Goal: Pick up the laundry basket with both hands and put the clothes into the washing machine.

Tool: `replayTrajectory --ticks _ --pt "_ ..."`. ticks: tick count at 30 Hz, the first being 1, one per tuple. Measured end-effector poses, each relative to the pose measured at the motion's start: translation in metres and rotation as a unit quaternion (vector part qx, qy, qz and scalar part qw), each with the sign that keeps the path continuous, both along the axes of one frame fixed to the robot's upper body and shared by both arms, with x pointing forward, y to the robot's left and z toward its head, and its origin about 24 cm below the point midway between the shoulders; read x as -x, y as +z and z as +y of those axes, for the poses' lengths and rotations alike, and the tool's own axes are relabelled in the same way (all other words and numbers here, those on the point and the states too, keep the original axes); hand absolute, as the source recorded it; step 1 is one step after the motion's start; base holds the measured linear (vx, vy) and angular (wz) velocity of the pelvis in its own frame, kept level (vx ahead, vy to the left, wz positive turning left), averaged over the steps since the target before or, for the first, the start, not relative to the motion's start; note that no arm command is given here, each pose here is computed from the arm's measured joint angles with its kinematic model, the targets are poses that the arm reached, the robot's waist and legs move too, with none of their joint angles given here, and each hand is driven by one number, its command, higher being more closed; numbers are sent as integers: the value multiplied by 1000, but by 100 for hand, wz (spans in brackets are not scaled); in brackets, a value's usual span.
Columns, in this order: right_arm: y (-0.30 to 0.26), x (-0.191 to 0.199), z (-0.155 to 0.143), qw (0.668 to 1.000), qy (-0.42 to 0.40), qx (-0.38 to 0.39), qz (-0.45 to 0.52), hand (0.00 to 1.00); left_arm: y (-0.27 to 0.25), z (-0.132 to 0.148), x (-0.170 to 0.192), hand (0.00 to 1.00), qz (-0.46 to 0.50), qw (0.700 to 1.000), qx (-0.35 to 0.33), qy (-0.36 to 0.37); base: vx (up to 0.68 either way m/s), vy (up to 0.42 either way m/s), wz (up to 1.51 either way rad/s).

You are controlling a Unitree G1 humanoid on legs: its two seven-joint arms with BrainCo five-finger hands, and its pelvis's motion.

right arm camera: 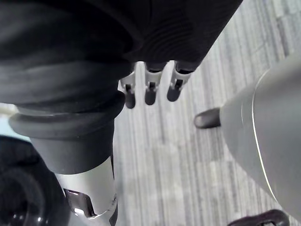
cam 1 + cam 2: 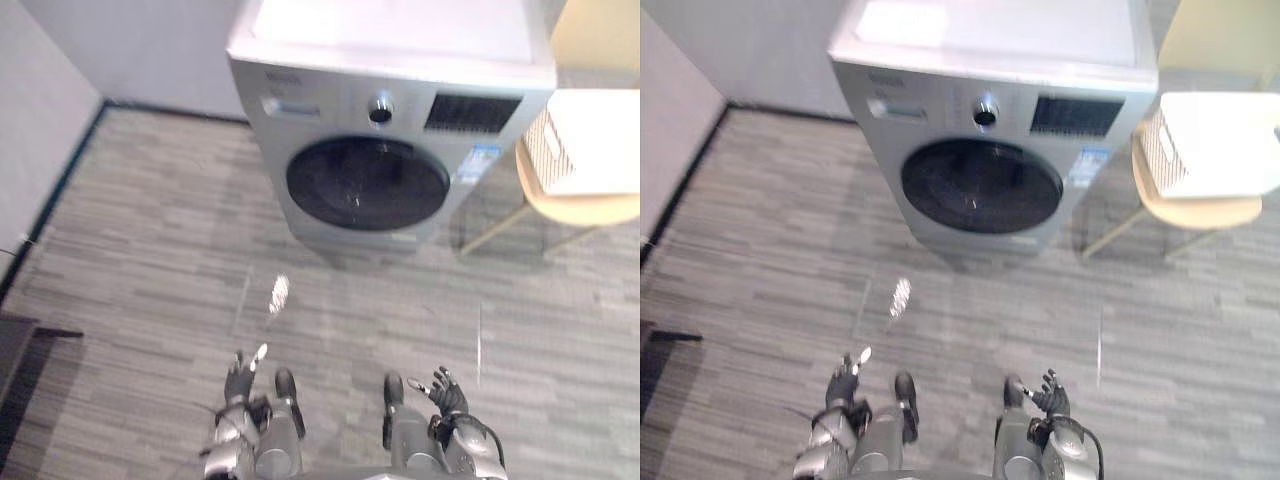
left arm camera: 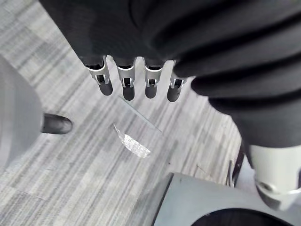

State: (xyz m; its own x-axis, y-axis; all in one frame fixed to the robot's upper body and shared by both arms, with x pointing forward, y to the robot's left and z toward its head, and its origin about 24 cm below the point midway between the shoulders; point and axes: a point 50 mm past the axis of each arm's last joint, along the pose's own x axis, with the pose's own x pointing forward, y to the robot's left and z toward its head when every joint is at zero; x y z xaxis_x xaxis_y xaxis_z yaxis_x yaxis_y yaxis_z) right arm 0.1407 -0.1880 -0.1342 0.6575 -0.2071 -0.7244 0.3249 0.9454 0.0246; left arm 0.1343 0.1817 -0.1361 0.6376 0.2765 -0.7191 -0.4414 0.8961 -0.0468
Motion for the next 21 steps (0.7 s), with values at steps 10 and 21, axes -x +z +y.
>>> replayTrajectory --ticks 10,21 --pt "-31 54 3 988 48 -19 148 0 -32 19 75 0 169 985 25 31 41 16 18" --pt "-34 59 -1 982 74 -21 172 0 -31 25 68 0 169 985 14 -10 44 -21 22"
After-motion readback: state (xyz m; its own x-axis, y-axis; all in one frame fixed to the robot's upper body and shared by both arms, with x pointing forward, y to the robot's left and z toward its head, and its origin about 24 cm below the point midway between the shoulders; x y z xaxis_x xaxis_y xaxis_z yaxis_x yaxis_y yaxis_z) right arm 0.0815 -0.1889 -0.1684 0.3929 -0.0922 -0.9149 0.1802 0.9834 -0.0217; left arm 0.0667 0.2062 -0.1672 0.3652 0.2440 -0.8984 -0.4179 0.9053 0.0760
